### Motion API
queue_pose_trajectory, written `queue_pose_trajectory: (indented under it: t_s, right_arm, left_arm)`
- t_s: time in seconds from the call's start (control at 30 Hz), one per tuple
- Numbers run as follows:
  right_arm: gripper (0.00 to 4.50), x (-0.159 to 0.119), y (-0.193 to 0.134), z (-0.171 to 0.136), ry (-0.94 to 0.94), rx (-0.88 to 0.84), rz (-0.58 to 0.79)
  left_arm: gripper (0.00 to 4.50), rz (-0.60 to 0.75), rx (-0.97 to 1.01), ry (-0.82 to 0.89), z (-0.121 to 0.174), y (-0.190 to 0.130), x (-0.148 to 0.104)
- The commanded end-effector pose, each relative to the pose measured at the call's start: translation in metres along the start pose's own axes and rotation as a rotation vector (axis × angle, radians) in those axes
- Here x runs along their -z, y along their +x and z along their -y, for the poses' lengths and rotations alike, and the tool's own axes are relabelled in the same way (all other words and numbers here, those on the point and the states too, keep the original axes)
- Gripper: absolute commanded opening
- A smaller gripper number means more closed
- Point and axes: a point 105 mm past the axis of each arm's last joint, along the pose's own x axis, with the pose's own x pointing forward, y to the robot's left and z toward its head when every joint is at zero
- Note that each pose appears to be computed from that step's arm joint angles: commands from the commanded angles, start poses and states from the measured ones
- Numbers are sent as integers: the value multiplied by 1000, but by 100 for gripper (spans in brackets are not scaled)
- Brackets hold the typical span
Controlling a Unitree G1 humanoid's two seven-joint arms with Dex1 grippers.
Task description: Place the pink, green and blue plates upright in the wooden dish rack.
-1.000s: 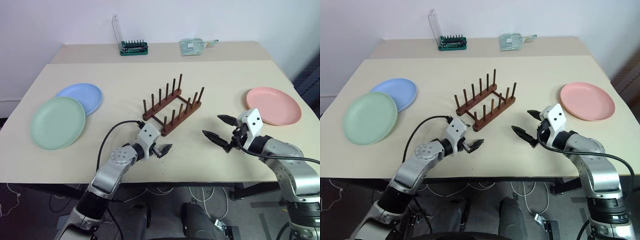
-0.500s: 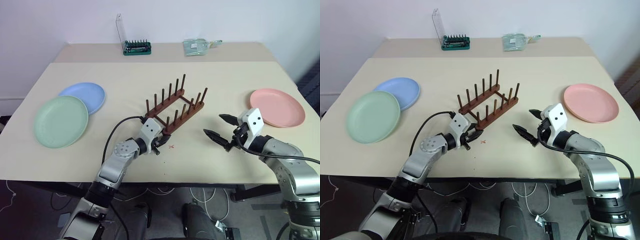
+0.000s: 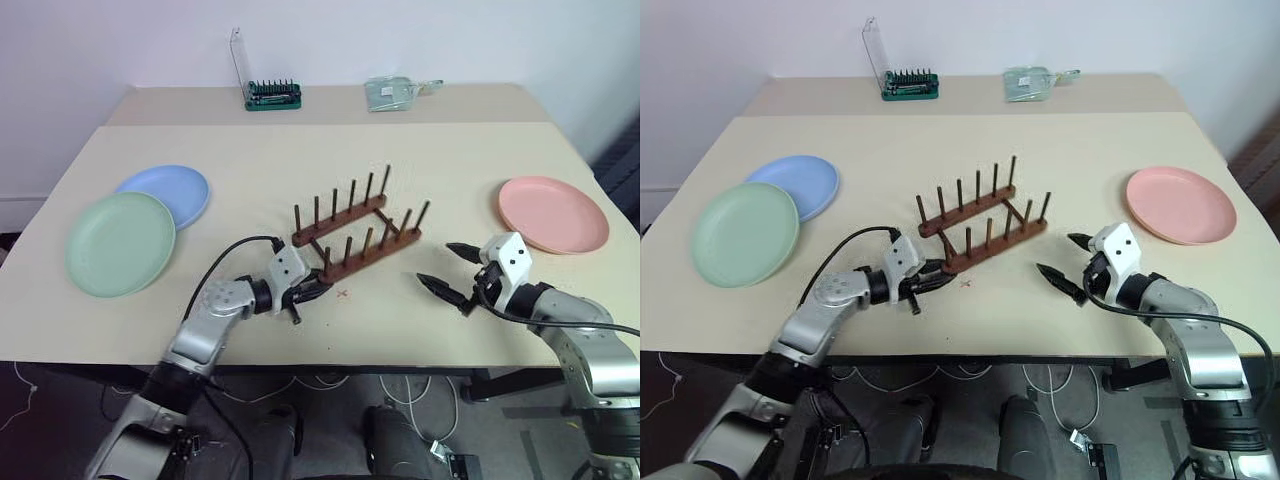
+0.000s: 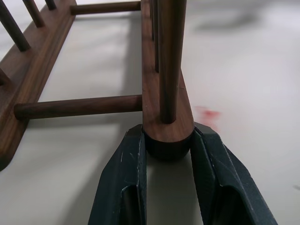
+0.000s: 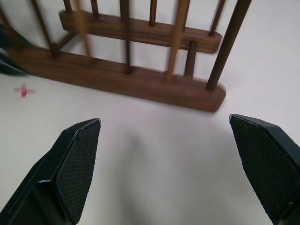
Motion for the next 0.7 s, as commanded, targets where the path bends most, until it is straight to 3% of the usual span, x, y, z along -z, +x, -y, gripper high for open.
queue_pose_trajectory:
  t_s: [0.03,0.3,0.53,0.57,0.7]
  right_arm:
    - [450,-5,-8,3,-49,14,4]
    - [450,9,-25,7,-49,55,-32]
    - [450,14,-30,10,-55,61,-42]
    - [450,15,-30,11,-56,59,-45]
    - [450,16,-29,9,-52,29,-53]
  left_arm:
    - [70,46,122,87,4,1,-20]
    - [70,-3,113,116,-18,2,-10]
    - [413,-24,40,123,-29,-3,-2]
    - [442,-37,35,118,-28,-5,1]
    - [442,-90,40,70,-19,-18,13]
